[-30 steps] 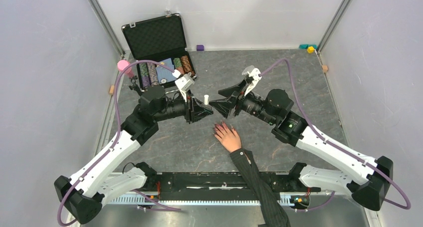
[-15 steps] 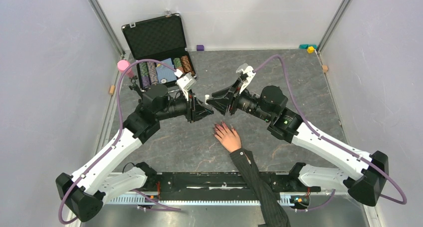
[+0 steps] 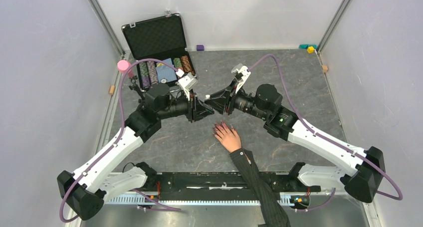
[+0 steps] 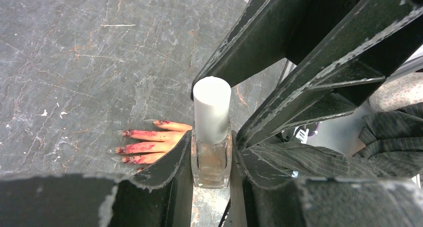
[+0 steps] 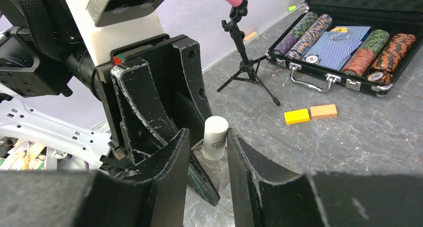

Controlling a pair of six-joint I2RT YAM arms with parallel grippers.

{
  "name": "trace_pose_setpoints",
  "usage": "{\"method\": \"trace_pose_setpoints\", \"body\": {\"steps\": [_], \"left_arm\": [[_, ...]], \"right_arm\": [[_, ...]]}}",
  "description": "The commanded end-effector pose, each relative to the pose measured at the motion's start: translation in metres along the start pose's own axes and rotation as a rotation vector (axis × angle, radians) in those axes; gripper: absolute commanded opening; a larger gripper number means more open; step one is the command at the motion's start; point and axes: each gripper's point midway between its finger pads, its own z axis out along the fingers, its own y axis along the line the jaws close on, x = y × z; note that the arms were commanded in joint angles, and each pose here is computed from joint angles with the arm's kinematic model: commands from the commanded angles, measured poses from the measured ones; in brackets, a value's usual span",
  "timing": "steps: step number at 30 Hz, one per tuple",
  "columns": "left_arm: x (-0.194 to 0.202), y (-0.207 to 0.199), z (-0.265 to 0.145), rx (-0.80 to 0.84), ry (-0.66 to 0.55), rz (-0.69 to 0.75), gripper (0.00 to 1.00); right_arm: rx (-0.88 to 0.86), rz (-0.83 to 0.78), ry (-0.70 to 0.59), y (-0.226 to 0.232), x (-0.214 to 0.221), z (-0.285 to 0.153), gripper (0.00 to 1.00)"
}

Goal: Paint the nails
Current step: Unscrew the nail polish bottle.

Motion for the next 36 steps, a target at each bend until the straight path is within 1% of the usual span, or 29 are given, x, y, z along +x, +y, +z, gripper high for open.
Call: {"method": "trace_pose_setpoints", "body": {"steps": [1, 6, 8, 14, 19, 21, 24, 29, 33, 36], "left_arm": [[-0.019, -0.009, -0.001, 0.034, -0.039, 0.028, 0.02], [-0.019, -0.010, 0.000, 0.040, -0.035, 0.029, 0.02], [-0.018, -0.010, 0.000, 0.042, -0.034, 0.029, 0.02], [-0.019, -0.014, -0.002, 0.061, -0.036, 0.040, 0.02], [-0.022, -0.030, -0.006, 0.141, -0.048, 0.060, 0.02], [-0.023, -0.038, -0.009, 0.188, -0.055, 0.075, 0.02], [-0.025, -0.059, -0.015, 0.302, -0.061, 0.095, 0.02], [-0.027, -0.096, -0.034, 0.510, -0.082, 0.144, 0.02], [-0.026, -0.113, -0.047, 0.604, -0.082, 0.173, 0.02], [-0.023, -0.120, -0.051, 0.650, -0.071, 0.181, 0.02]], "right_arm": [[-0.070, -0.002, -0.058, 0.018, -0.024, 0.005, 0.38], [-0.073, -0.001, -0.059, 0.018, -0.024, 0.008, 0.36], [-0.077, -0.001, -0.057, 0.019, -0.023, 0.009, 0.33], [-0.061, -0.009, -0.046, 0.014, -0.017, 0.010, 0.11], [-0.089, -0.065, -0.032, 0.017, -0.015, 0.006, 0.00], [-0.118, -0.102, -0.037, 0.021, -0.017, 0.002, 0.00], [-0.196, -0.148, -0.050, 0.033, -0.019, -0.005, 0.00], [-0.406, -0.210, -0.076, 0.066, -0.020, -0.022, 0.00], [-0.578, -0.249, -0.099, 0.094, -0.020, -0.040, 0.00], [-0.665, -0.268, -0.095, 0.106, -0.019, -0.050, 0.00]]}}
